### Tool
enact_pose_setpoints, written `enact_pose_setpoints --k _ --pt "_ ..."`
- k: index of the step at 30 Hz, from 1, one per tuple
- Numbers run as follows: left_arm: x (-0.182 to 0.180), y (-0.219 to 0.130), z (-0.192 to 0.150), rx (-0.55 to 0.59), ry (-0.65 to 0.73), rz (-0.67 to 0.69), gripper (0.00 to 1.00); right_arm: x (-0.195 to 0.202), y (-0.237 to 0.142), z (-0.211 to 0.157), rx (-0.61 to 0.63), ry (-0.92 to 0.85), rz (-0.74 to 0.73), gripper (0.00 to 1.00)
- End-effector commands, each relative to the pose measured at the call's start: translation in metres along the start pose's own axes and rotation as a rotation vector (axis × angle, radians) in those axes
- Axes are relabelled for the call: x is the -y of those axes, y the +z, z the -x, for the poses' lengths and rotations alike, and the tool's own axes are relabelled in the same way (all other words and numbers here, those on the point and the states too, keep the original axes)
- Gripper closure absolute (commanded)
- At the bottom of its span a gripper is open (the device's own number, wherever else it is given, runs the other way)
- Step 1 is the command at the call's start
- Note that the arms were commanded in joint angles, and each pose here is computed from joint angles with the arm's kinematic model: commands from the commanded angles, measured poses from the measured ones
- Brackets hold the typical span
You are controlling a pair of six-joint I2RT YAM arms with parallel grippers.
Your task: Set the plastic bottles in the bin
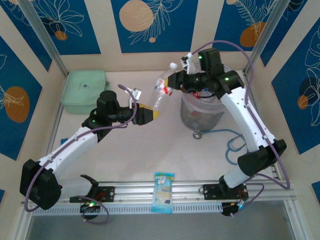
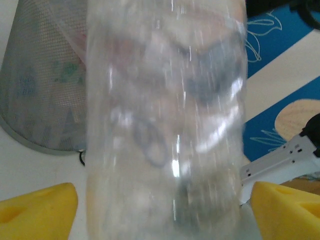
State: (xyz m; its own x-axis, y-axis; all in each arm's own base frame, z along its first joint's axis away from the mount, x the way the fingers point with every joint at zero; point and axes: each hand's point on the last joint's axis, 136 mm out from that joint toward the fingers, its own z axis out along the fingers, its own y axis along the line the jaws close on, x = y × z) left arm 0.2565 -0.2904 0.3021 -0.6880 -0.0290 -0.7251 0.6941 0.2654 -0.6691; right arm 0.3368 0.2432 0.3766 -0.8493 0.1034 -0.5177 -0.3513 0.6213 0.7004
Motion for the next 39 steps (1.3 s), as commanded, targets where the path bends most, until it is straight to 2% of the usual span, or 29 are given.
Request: enact_pose_setpoints --k 1,9,14,23,28,35,39 --pt "0.009 0.0 0.013 0.025 0.05 -0.006 0.05 -0.002 -0.06 0.013 0.117 -0.053 -0.062 0.68" --pt "-0.017 0.006 0.024 0.057 0.009 0.107 0.03 0.062 -0.166 0.032 0.357 0.014 -0.293 0.73" --pt "-0.037 0.012 0.027 0.061 -0.042 0.168 0.03 0.105 -0.186 0.049 0.389 0.047 -0.396 0.75" --pt "-0.072 0.011 0.007 0.024 -0.124 0.307 0.04 0.151 -0.137 0.068 0.198 0.065 -0.459 0.72" --pt "-0.08 0.009 -0.003 0.009 -0.142 0.335 0.04 0.187 -0.1 0.052 0.023 0.102 -0.552 0.69" --pt "-0.082 0.01 -0.006 -0.01 -0.139 0.337 0.04 0.216 -0.061 0.033 -0.106 0.128 -0.633 0.69" --pt "-0.083 0.01 -0.008 -0.016 -0.139 0.339 0.04 0.225 -0.045 0.024 -0.153 0.168 -0.624 0.6"
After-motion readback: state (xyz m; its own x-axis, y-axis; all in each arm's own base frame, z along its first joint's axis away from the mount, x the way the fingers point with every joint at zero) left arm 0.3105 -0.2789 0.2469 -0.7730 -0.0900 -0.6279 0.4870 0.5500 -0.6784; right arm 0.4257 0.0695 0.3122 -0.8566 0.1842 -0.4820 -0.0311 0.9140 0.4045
